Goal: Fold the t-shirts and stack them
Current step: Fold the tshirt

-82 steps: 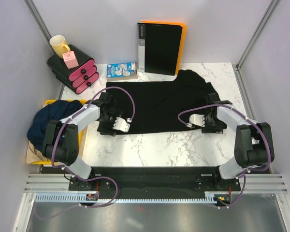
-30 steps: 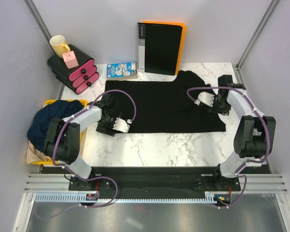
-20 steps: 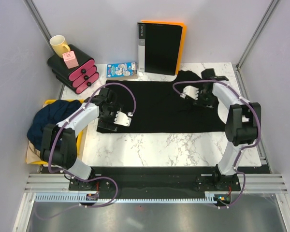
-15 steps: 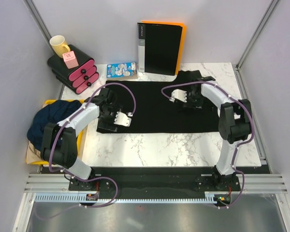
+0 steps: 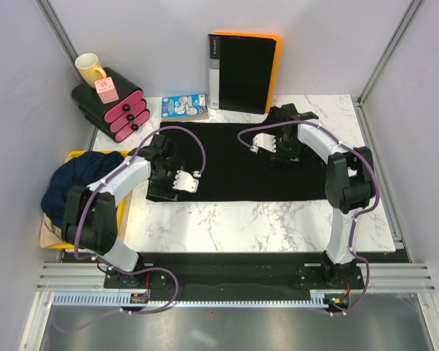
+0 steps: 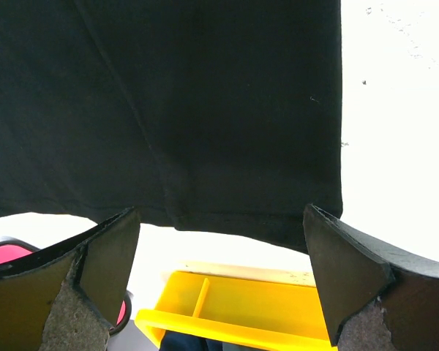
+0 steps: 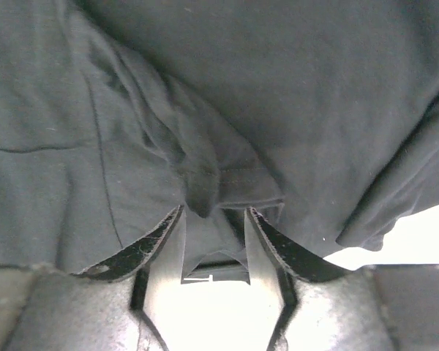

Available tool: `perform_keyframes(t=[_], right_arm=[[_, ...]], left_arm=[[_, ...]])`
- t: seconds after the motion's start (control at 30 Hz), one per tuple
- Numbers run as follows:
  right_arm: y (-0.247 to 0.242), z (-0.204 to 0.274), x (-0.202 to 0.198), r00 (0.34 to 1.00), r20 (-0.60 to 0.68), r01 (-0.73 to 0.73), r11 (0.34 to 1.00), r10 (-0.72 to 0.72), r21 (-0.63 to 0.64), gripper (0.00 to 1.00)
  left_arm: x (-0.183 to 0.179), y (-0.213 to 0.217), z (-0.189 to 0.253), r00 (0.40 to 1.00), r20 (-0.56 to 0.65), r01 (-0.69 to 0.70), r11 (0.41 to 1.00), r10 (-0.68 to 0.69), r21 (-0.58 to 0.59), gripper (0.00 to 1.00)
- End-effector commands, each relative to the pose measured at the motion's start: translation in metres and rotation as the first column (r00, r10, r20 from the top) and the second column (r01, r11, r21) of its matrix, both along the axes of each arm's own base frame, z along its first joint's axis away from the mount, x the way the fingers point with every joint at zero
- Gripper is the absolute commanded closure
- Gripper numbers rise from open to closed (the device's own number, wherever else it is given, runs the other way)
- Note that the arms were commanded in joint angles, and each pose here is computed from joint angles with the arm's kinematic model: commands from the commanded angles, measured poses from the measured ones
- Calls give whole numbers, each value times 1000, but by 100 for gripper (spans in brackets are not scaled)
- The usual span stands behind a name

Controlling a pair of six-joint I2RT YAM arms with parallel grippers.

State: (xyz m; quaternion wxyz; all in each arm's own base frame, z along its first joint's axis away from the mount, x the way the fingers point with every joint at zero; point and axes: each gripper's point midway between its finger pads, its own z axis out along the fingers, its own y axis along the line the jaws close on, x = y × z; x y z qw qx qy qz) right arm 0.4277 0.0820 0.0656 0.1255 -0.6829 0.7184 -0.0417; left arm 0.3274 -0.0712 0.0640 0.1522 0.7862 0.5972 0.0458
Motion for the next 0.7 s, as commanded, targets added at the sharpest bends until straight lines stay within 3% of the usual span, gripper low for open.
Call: perform_keyframes(t=[0.0,0.23,0.3,0.33,0.43,0.57,0.67], right_arm=[[6,10,-13,997,-27,-73,997,73,-9,51],[18,2,-15,997,-41,-72,997,72,1,54],[21,-2,-9,998,-24,-63,998,63,-1,64],[21,-4,-7,999,-14,-52,999,52,-4,74],[24,-4,3,999,28,-41,999,41,-2,89],[32,0,10,996,68,-55,998,55,5,100],[42,7,17,990,114,-80,997,79,3,100]], left_arm=[[-2,-2,-1,1000,-13,-23,1000,23,-13,1],[1,-3,-1,1000,-13,-17,1000,17,-16,1],[1,-4,-1,1000,-13,-15,1000,15,-17,1],[2,-3,0,1000,-10,-19,1000,19,-17,1],[0,-3,-1,1000,-12,-17,1000,17,-18,1],[-1,-4,-3,1000,-20,-16,1000,16,-18,1],[-1,-5,-4,1000,-22,-16,1000,15,-24,1]])
